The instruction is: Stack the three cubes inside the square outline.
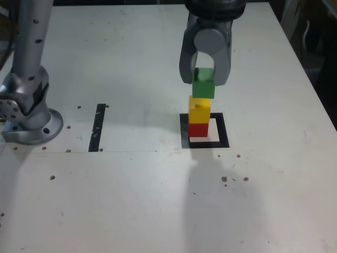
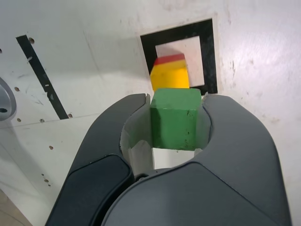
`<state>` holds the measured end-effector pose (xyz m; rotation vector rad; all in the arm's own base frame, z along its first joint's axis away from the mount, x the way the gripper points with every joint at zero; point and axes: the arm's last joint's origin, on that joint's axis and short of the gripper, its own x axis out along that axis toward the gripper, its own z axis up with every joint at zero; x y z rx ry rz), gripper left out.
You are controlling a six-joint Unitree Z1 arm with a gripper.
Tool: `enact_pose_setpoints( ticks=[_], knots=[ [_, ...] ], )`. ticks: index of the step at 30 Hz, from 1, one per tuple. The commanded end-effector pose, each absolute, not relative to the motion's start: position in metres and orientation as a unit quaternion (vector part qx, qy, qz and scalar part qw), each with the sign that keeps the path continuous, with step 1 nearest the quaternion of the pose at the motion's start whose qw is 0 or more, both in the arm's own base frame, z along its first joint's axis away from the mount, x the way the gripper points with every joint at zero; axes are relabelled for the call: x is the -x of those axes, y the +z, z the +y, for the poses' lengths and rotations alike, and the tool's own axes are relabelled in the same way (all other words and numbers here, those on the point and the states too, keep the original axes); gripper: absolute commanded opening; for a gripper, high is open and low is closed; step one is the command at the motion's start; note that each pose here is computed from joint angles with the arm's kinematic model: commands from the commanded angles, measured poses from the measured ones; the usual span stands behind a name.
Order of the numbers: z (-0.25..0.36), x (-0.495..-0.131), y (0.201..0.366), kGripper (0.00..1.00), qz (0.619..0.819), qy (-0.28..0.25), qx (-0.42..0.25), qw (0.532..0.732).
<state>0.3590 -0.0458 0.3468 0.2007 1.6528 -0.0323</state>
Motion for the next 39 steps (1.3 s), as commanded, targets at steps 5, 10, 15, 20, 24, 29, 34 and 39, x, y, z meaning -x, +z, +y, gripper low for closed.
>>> enact_pose_setpoints(
  ticks=[5,10,15,20,24,29,34,39],
  knots=[
    [-0.036,-0.359,0.337,0.11,0.753,-0.009,-0.086,0.652],
    [-0.032,-0.36,0.332,0.11,0.759,-0.009,-0.086,0.646],
    [-0.031,-0.361,0.331,0.11,0.759,-0.01,-0.084,0.646],
    [-0.032,-0.363,0.329,0.12,0.759,-0.012,-0.081,0.646],
    [-0.033,-0.365,0.328,0.12,0.759,-0.018,-0.073,0.647],
    [-0.034,-0.367,0.325,0.12,0.763,-0.024,-0.066,0.643],
    [-0.034,-0.367,0.323,0.12,0.764,-0.024,-0.067,0.641],
    [-0.034,-0.368,0.321,0.2,0.764,-0.022,-0.071,0.641]
  ],
)
